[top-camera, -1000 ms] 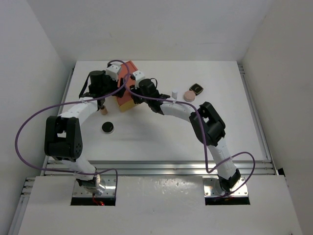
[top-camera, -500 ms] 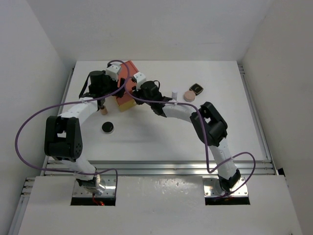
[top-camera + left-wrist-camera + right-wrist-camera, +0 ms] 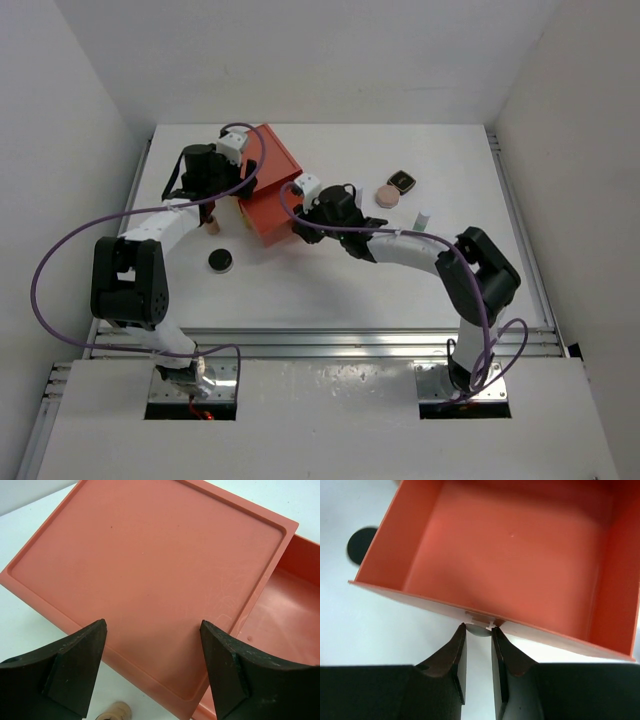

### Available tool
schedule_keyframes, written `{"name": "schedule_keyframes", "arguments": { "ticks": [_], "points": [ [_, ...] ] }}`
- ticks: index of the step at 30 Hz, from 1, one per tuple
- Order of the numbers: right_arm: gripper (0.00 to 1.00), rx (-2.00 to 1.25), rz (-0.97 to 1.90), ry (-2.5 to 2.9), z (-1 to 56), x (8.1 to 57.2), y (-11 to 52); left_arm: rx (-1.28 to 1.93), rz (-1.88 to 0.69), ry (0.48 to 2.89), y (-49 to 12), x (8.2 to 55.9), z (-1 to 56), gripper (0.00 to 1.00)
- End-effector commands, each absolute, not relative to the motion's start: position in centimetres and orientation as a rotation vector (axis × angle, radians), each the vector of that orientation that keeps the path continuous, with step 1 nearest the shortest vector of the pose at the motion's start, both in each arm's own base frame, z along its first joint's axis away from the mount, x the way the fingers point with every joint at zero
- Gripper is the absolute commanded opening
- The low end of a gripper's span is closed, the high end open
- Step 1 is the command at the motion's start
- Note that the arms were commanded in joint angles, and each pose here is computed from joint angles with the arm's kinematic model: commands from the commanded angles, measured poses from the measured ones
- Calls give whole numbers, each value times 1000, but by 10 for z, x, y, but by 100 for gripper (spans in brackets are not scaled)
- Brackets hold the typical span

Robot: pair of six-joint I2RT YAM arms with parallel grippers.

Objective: Organize the makeup

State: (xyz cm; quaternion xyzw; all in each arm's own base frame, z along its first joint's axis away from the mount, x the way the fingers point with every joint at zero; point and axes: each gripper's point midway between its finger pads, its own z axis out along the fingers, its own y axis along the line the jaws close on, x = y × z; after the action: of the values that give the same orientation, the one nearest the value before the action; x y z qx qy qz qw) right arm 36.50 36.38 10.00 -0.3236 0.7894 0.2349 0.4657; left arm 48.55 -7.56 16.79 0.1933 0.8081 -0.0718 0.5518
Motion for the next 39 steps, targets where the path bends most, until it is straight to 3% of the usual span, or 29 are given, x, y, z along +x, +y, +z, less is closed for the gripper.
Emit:
{"name": "schedule_keyframes", "arguments": {
  "ticks": [1,8,12,18,19,25,33,39],
  "points": [
    [0,-881,664,1878,114,343,377,488,-132,2002,-70,478,145,82],
    [0,-865,630,1877,114,358,382,511,-143,1961,-75,486,167,87],
    [1,-864,626,1885,111,359,383,573,-161,1902,-82,494,212,87],
    [25,-871,624,1893,107,362,384,661,-208,1853,-87,487,263,91],
    [35,-870,619,1889,108,364,384,669,-226,1868,-89,483,262,92],
    [57,-887,601,1858,116,369,383,676,-217,1858,-79,473,282,92],
    [75,-963,641,1851,126,356,385,897,-181,1727,-56,415,285,86],
    [77,-1026,674,1896,121,341,378,900,-262,1805,-45,378,255,86]
  ]
}}
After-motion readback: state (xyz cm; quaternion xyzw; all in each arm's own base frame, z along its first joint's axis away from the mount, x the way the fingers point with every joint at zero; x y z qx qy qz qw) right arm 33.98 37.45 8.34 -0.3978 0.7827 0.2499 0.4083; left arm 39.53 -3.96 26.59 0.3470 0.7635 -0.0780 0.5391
